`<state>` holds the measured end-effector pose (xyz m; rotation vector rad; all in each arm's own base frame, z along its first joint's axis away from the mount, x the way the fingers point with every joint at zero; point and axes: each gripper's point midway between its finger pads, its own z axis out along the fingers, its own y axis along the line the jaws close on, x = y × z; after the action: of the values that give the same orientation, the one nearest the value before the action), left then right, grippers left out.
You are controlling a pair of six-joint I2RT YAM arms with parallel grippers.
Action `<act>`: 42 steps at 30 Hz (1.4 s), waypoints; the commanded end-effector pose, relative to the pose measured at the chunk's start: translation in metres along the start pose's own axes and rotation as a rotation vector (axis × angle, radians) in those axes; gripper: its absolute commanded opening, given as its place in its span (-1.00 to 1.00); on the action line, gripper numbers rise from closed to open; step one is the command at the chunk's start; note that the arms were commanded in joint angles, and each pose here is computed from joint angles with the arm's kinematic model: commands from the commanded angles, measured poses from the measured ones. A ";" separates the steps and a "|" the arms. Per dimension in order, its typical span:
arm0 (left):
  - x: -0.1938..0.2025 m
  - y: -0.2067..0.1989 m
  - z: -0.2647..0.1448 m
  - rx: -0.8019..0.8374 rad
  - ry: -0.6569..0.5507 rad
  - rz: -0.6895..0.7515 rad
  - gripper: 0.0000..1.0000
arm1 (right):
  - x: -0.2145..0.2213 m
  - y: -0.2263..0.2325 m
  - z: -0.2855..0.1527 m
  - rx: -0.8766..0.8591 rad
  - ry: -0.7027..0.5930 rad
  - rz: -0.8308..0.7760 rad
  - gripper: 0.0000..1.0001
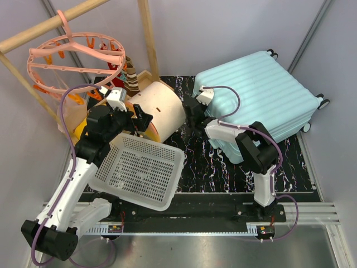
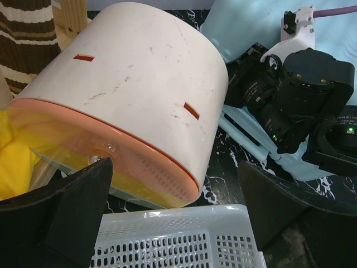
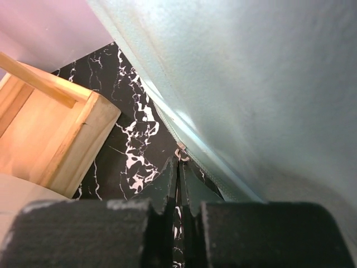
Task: Open, take out, and arrange the luggage
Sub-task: Unzip the luggage at the center of the board.
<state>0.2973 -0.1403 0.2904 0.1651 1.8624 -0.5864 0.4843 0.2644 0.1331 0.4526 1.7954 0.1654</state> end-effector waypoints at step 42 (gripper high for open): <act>-0.003 0.000 0.005 0.014 -0.012 0.018 0.98 | 0.007 -0.033 -0.096 -0.211 0.301 -0.724 0.14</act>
<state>0.3010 -0.1423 0.2827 0.1668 1.8881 -0.5887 0.3674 0.2485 0.1396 -0.3237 2.1055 0.0360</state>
